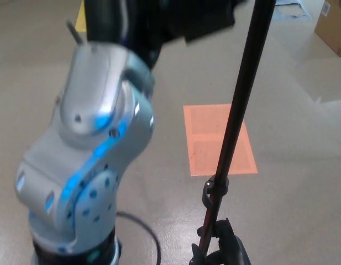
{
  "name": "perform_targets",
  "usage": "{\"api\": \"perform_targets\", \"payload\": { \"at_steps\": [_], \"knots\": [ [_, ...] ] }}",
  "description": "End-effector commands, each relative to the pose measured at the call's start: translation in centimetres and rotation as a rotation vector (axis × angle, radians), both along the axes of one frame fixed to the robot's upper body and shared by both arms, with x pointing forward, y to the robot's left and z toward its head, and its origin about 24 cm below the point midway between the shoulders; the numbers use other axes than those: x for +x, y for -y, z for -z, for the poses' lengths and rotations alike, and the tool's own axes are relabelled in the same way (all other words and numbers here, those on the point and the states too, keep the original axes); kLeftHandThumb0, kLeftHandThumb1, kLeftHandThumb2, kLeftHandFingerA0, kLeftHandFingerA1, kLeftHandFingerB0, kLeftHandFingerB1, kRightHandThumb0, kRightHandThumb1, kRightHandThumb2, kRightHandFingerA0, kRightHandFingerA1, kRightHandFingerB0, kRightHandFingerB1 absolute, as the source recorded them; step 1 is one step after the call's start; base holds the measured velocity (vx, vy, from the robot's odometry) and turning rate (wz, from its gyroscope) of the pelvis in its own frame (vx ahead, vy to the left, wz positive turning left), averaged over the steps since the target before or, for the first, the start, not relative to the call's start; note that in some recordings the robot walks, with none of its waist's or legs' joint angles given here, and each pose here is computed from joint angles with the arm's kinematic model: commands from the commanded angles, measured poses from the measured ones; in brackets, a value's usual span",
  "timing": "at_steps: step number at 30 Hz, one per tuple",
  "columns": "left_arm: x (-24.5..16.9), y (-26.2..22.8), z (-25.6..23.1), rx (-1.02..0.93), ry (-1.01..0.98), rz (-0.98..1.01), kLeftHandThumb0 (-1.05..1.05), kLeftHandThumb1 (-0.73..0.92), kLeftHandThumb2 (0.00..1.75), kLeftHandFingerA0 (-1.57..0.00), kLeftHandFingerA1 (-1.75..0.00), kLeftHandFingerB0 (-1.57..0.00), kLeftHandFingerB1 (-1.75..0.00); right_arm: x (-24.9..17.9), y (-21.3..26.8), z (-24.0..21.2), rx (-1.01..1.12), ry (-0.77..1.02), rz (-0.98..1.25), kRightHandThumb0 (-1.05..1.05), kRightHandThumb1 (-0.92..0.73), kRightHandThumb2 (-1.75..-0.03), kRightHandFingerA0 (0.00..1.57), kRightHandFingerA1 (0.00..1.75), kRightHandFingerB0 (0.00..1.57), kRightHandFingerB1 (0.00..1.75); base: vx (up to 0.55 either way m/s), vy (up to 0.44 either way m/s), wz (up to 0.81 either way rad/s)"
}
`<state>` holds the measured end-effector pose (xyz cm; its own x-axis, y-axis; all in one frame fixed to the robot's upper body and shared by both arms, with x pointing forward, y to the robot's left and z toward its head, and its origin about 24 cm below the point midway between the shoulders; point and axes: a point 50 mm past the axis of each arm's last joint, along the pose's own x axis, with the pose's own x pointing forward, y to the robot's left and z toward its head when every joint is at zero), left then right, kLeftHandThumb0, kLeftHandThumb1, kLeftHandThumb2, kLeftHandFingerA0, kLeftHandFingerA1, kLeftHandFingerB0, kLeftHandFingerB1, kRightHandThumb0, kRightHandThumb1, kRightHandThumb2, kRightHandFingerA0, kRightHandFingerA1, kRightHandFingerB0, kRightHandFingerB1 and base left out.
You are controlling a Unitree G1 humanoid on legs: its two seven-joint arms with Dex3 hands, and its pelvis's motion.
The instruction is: A phone stand is kept on the floor and the robot uses both its hands to grab it and uses its left hand to extend the phone stand by pulling it upwards
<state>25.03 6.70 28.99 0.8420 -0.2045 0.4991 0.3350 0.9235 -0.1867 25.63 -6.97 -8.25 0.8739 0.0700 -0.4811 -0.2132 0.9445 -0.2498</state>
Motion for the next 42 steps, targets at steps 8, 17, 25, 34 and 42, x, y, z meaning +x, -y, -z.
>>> {"api": "perform_targets", "payload": {
  "at_steps": [8,17,25,34,42],
  "knots": [
    [-1.6,-1.8,18.1,0.027,-0.533,-0.057,-0.25,0.72,0.54,-0.69,-1.74,-0.57,-1.65,-0.5,-3.7,-1.1,0.102,0.070,-0.059,-0.29,-0.64,-0.97,1.24,1.75,1.14,1.75,0.00,0.000,0.00],
    [-2.7,-2.2,21.0,0.006,-0.632,-0.090,-0.23,0.65,0.59,-0.86,-1.66,-0.66,-1.62,-1.2,-3.5,-0.7,0.144,0.060,-0.064,-0.32,-0.69,-0.87,1.00,1.75,0.68,1.67,0.00,0.000,0.00],
    [-3.8,-3.2,23.2,0.164,-0.608,-0.173,-0.49,0.57,0.57,-0.74,-0.98,-0.70,-0.78,-1.3,-3.1,-0.3,0.103,0.040,-0.056,-0.26,-0.64,-0.88,0.58,1.75,0.52,1.72,0.00,0.000,0.00],
    [-4.9,-5.1,23.9,0.432,-0.467,-0.084,-0.80,0.43,0.87,0.00,0.00,0.00,-0.10,-0.8,-2.9,-1.4,0.095,0.156,-0.251,-1.05,-0.52,-0.95,0.00,0.21,0.00,0.22,0.00,0.000,0.00],
    [-5.5,-6.1,23.8,0.455,-0.451,-0.104,-0.86,0.57,0.58,0.00,0.00,0.00,0.00,-0.8,-2.4,-1.6,0.048,0.195,-0.236,-1.05,-0.56,-0.98,0.00,0.20,0.00,0.18,0.00,0.000,0.00]
  ]
}}
